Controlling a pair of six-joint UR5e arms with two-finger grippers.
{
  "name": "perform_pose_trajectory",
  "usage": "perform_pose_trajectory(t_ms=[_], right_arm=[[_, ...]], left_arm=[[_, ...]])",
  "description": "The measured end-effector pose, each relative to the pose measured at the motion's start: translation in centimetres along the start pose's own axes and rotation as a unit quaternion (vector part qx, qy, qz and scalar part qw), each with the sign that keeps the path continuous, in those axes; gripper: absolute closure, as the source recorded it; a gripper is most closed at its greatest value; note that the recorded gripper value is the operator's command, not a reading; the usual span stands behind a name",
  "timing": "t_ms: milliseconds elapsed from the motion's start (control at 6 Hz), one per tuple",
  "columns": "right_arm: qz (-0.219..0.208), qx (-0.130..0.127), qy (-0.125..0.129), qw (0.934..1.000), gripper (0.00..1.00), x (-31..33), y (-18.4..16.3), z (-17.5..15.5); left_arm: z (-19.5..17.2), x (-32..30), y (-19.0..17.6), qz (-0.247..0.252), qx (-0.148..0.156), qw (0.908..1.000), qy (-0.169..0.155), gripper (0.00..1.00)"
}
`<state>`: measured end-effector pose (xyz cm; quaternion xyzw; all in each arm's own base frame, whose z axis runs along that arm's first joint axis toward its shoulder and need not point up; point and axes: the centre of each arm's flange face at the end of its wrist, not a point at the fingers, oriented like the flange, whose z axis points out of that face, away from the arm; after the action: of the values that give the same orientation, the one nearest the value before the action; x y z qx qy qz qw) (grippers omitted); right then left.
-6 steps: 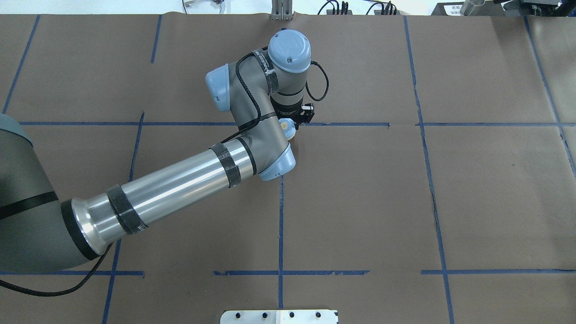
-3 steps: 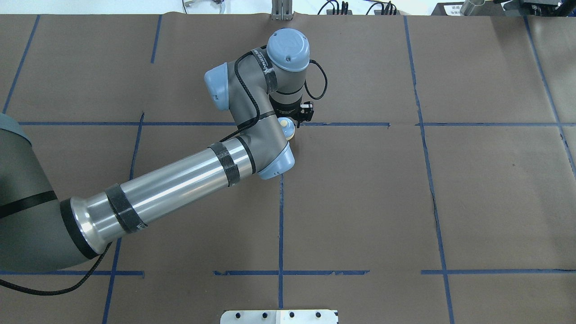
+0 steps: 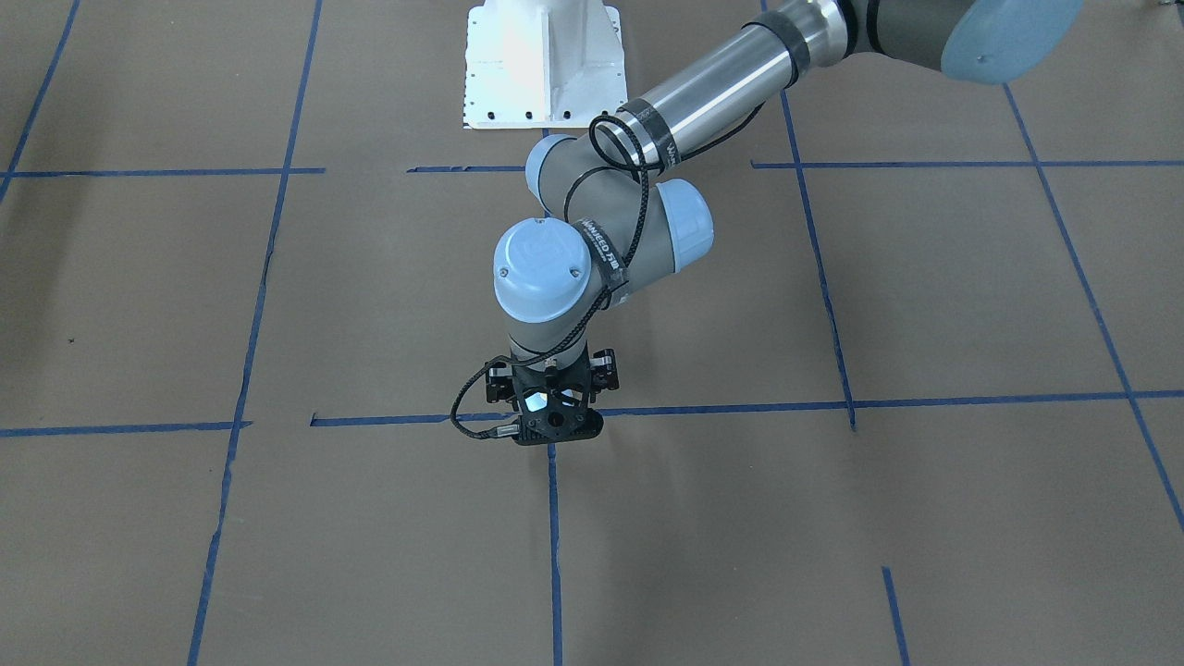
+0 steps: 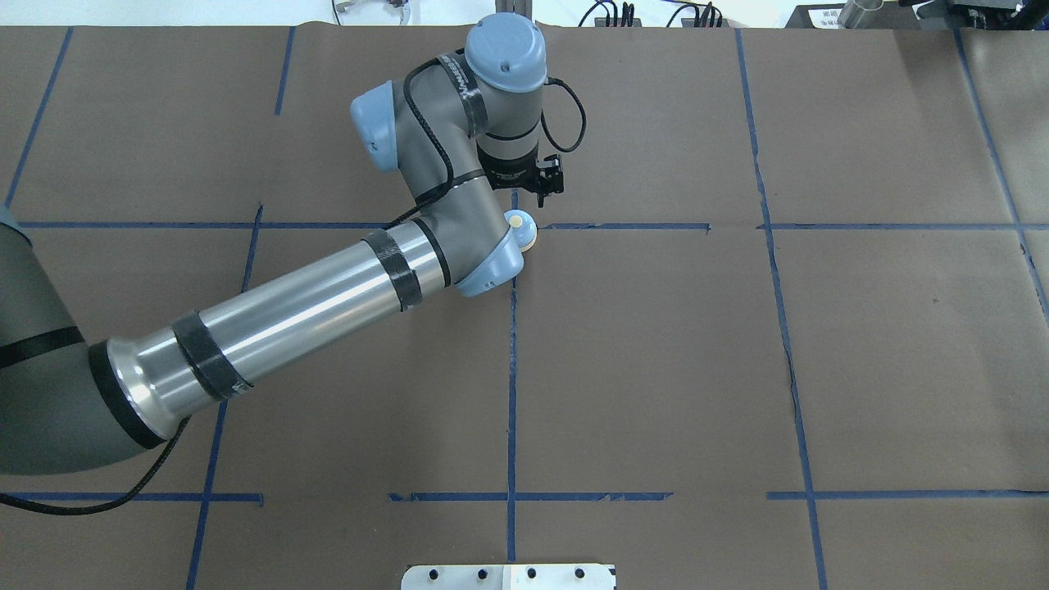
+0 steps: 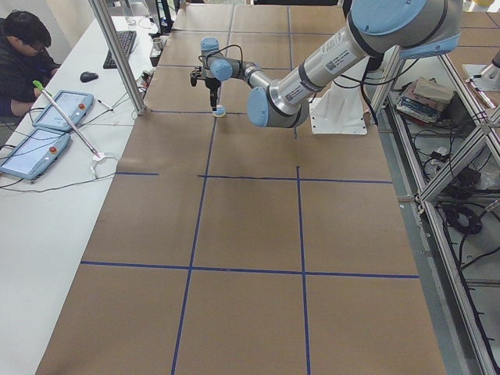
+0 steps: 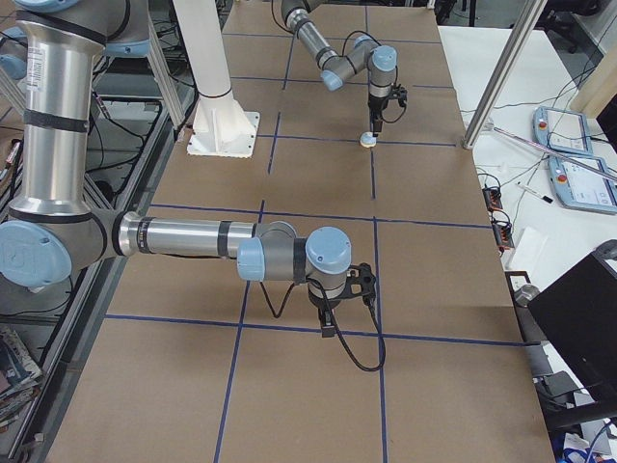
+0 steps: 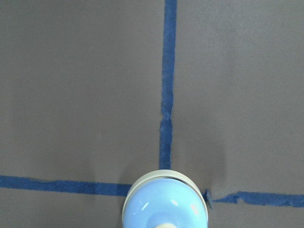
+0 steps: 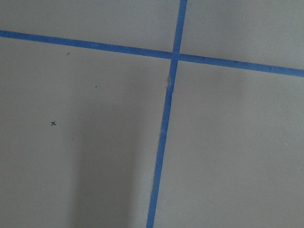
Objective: Place and press bell with both arms
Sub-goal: 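Open the left gripper and withdraw the left arm away from the bell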
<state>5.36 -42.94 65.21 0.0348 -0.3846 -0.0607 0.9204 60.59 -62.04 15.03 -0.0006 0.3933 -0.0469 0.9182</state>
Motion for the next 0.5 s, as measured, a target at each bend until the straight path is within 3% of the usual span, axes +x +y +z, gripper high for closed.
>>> perform_pose_trajectory(t_ms=[167,500], right_arm=[[0.0,0.0,0.0,1.0,0.0,0.0,0.0,0.0],[-0.004,0.003,-0.001,1.0,0.0,-0.3,-0.2,-0.3]], left_arm=[[-1.6,-3.4,-0.9,0.009,-0.009,0.9999,0.001,0.0],[-5.2,-16.6,0.5,0.073,-0.007,0.9971,-0.018,0.0]])
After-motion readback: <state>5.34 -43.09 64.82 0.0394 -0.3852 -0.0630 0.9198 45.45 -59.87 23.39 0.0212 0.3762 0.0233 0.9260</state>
